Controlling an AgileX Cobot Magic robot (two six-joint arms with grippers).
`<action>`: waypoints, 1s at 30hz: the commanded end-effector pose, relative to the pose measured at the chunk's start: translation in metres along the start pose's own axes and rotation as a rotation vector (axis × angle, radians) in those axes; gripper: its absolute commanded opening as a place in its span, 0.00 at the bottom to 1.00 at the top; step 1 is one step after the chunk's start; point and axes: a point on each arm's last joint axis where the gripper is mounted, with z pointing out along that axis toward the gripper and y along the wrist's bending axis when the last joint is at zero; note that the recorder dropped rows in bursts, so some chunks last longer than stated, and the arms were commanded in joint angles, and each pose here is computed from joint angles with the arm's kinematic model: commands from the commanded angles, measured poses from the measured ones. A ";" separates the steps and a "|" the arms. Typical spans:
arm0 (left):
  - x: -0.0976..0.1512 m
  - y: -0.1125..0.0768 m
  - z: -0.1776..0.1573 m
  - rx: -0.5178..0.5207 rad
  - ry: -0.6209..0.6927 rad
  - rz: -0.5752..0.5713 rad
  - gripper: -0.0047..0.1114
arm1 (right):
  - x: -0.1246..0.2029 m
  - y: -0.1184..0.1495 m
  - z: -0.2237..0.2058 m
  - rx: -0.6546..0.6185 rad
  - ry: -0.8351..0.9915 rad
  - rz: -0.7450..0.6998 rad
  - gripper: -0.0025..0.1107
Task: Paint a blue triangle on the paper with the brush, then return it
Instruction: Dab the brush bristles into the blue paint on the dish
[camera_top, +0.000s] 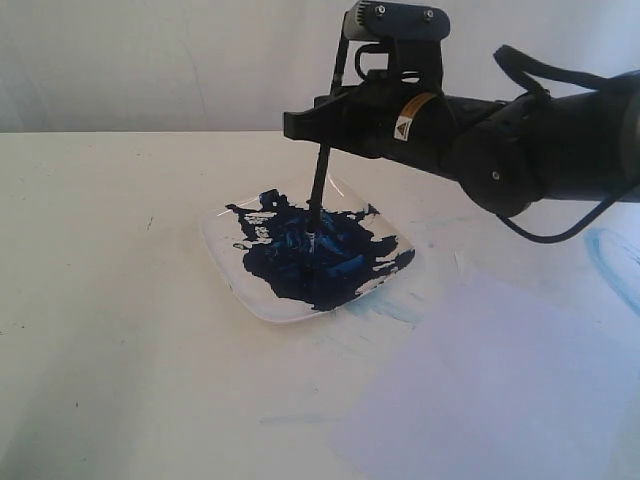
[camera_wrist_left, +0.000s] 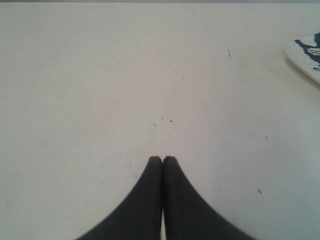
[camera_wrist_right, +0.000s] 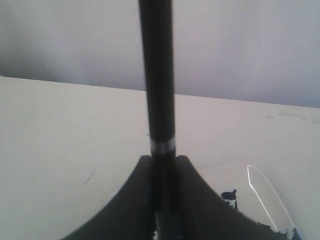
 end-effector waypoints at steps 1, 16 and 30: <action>0.001 -0.001 0.000 0.010 -0.004 -0.012 0.04 | 0.000 0.000 0.000 -0.001 0.004 -0.007 0.02; 0.001 -0.001 0.000 0.010 -0.004 -0.012 0.04 | -0.014 0.006 -0.001 -0.065 -0.151 0.045 0.02; 0.001 -0.001 0.000 0.010 -0.004 -0.012 0.04 | 0.008 -0.001 0.008 -0.009 0.001 0.113 0.02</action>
